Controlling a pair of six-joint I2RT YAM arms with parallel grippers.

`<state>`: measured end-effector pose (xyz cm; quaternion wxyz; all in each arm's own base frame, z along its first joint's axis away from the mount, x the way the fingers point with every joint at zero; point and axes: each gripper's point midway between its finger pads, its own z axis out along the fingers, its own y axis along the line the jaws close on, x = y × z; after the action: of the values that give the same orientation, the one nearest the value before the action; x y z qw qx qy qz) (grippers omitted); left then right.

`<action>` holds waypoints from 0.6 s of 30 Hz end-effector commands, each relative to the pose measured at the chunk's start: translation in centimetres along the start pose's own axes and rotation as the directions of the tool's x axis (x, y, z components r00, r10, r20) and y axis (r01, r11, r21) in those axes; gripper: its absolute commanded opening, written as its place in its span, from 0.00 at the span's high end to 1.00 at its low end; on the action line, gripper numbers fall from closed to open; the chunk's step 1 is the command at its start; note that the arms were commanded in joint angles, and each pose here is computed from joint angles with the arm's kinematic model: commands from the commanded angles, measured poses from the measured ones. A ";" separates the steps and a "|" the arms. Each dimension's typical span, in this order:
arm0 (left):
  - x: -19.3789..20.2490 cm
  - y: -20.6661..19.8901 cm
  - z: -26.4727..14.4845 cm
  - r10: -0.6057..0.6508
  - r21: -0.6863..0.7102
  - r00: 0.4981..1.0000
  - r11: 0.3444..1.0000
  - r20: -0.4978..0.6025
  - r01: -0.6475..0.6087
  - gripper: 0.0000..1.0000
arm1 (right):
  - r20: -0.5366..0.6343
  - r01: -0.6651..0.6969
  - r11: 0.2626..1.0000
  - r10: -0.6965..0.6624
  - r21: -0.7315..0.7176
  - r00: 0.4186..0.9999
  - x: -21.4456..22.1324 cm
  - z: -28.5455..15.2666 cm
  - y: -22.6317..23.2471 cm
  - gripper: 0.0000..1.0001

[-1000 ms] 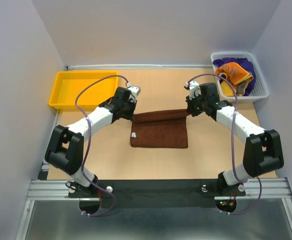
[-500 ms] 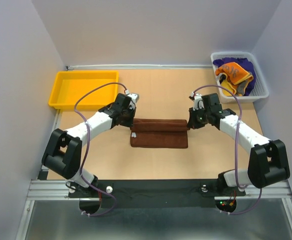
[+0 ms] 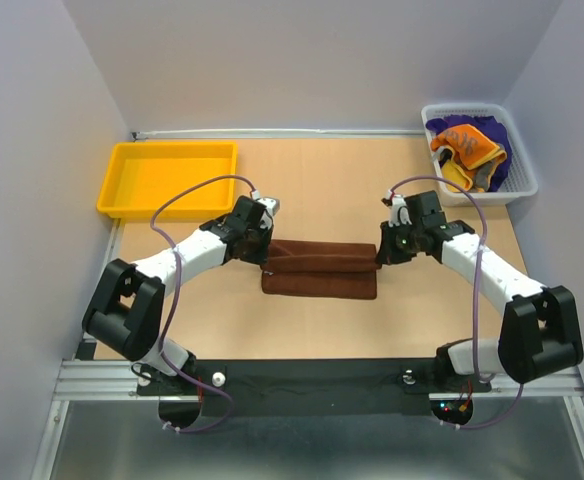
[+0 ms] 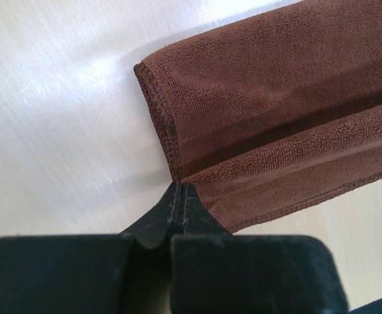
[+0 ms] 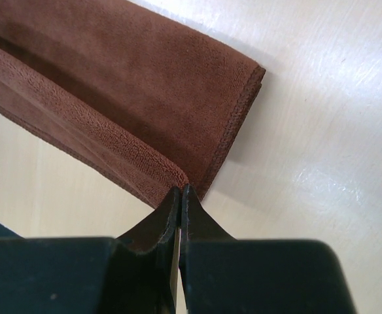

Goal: Fold and stack the towels
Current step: Fold the towel

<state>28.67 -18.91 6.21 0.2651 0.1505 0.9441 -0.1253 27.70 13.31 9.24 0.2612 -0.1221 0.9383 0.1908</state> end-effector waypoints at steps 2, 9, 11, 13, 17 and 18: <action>0.7 0.5 0.0 -0.005 -0.024 0.999 1.000 -0.037 0.004 1.00 | -0.086 0.019 1.000 -0.017 0.023 0.996 1.5 0.2 -0.8 0.99; 2.1 0.1 0.9 0.015 -0.022 0.994 1.000 -0.104 -0.018 1.00 | -0.143 0.046 0.999 -0.047 -0.014 0.989 2.4 0.9 -0.6 0.99; 2.3 0.1 1.0 0.012 -0.022 0.994 1.000 -0.109 -0.014 1.00 | -0.167 0.045 0.999 -0.048 -0.026 0.985 2.8 1.4 -0.6 0.97; 2.5 -0.2 1.0 0.016 -0.013 0.994 1.000 -0.111 -0.017 1.00 | -0.186 0.044 0.999 -0.048 -0.030 0.981 3.1 1.6 -0.5 0.96; 2.5 -0.4 0.6 0.011 -0.013 0.994 1.000 -0.110 -0.012 0.99 | -0.212 0.045 0.998 -0.054 -0.043 0.976 3.5 2.0 -0.3 0.89; 2.4 -0.4 0.4 0.009 -0.012 0.994 1.000 -0.105 -0.010 0.97 | -0.211 0.048 0.998 -0.057 -0.048 0.976 3.5 1.9 -0.2 0.85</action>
<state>27.04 -19.45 3.68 0.2156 0.1641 0.9551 -0.1199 25.24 13.19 4.51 0.1549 -0.1511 0.9577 0.1898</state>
